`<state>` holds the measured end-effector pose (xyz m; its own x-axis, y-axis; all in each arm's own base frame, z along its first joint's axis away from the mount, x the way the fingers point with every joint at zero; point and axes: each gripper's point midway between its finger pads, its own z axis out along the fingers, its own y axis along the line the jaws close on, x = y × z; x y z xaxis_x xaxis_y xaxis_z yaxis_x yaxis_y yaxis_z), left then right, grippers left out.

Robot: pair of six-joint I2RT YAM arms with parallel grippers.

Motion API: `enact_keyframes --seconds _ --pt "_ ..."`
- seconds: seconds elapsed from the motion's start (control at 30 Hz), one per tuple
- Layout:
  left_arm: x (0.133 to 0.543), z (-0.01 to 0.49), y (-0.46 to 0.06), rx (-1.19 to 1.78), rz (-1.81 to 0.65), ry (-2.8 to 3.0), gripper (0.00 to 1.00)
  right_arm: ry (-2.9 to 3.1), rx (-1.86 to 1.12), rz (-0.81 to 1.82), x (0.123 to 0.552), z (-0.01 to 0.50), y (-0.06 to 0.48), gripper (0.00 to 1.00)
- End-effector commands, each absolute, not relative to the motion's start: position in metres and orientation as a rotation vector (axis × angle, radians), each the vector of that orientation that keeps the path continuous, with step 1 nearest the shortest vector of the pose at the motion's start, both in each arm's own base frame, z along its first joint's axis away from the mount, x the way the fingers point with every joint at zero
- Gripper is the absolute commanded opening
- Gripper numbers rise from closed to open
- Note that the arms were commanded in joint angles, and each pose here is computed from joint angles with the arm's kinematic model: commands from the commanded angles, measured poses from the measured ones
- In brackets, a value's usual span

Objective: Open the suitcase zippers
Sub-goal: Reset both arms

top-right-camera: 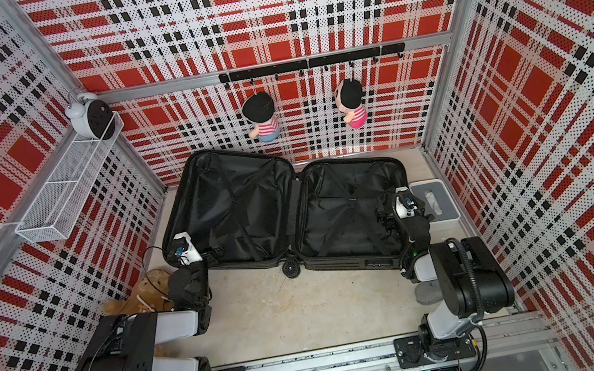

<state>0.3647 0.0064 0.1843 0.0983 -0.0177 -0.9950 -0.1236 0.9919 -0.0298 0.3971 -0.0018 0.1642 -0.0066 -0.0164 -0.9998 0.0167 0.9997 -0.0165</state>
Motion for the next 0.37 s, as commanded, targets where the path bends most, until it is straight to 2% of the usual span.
enact_keyframes --seconds 0.0,0.33 --pt "0.3603 0.1737 0.0101 -0.101 0.086 1.49 0.98 1.701 -0.006 -0.013 0.3933 0.1292 0.0014 1.0" --pt "0.3616 0.173 0.008 -0.087 0.079 1.492 0.98 1.702 -0.005 -0.013 0.3926 0.1286 0.0014 1.0"
